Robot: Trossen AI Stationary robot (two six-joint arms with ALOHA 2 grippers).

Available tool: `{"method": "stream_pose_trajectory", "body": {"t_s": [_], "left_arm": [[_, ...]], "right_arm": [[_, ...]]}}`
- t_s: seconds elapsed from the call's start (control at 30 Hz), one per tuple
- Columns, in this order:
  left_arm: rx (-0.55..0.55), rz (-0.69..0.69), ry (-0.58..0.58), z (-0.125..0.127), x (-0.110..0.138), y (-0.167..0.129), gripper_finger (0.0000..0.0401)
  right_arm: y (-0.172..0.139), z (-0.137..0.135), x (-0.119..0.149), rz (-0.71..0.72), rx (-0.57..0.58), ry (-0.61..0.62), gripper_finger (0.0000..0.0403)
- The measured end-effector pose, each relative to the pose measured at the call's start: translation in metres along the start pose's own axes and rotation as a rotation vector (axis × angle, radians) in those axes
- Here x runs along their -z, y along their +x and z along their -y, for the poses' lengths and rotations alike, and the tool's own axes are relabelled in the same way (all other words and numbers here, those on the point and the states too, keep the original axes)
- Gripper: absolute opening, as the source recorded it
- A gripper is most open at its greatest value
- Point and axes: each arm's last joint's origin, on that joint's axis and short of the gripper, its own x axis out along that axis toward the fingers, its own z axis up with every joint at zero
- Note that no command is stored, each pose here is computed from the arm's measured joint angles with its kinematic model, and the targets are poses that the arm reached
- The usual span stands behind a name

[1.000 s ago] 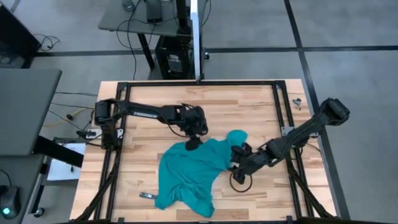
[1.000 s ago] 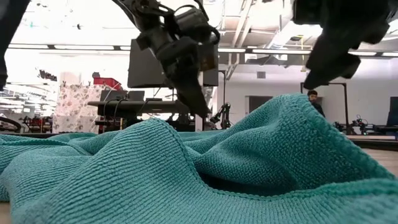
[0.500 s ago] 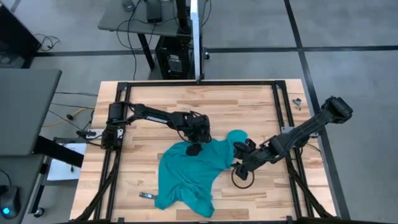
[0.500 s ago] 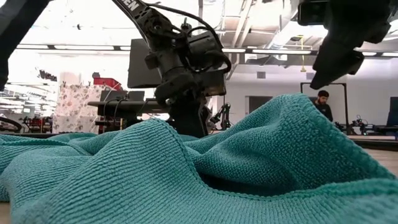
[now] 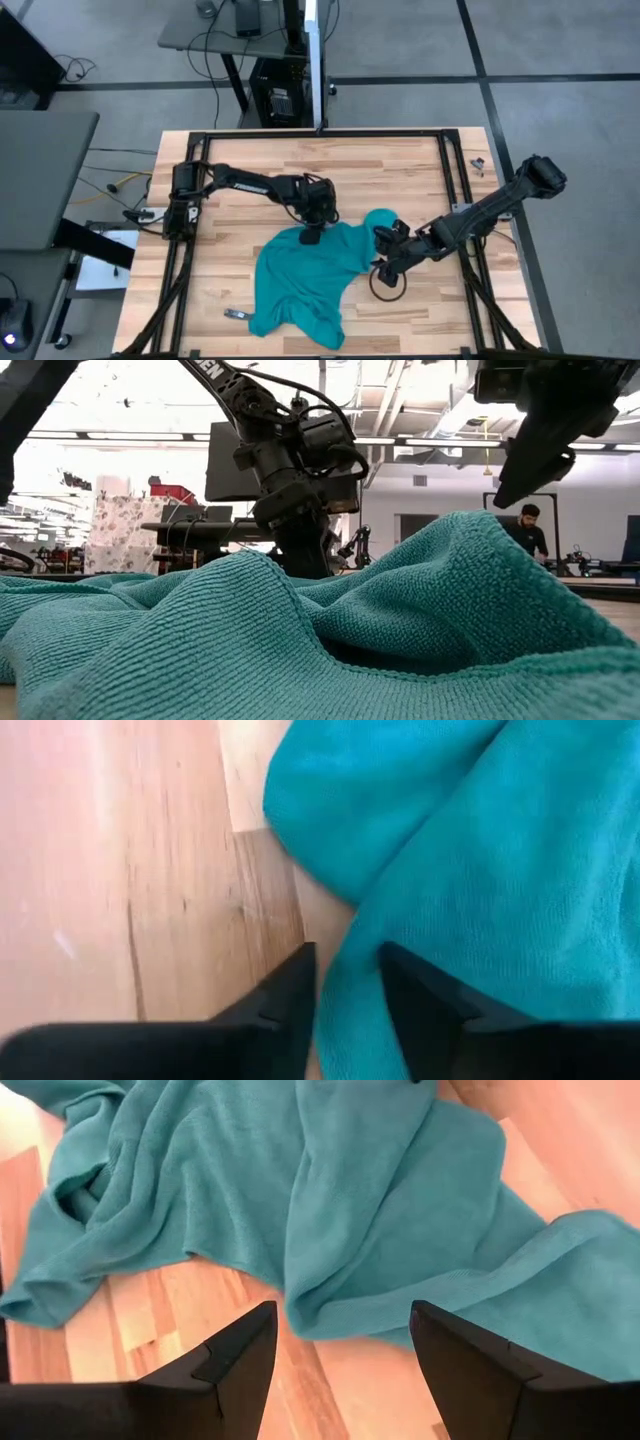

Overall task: Roll towel
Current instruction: Prepare the towel

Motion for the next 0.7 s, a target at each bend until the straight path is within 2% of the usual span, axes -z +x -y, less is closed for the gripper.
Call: {"method": "stream_pose_trajectory", "body": {"t_s": [0.03,0.1,0.23,0.33,0.43,0.7], "left_arm": [[0.002,-0.002,-0.004,-0.0008,0.0005,-0.0002,0.0018],[0.009,-0.002,-0.022,-0.0027,0.0012,-0.0008,0.0009],[0.015,0.003,-0.047,-0.0031,0.0009,-0.0009,0.0015],[0.019,0.021,-0.003,0.0003,-0.0018,0.0,0.0024],[0.019,0.047,0.017,0.0019,-0.0047,0.0004,0.0047],[-0.001,0.04,0.067,0.0047,-0.0052,0.0013,0.0142]], "right_arm": [[0.0003,0.0007,-0.0007,0.001,0.003,-0.005,0.0221],[0.0007,0.002,-0.0013,-0.001,0.008,-0.015,0.0221],[0.001,0.0046,-0.0005,-0.017,0.028,-0.023,0.0221],[0.001,0.0052,-0.0001,-0.022,0.033,-0.024,0.0221],[0.001,0.0053,0.0,-0.022,0.034,-0.024,0.0221],[0.001,0.0054,0.0001,-0.023,0.035,-0.022,0.0221]]}}
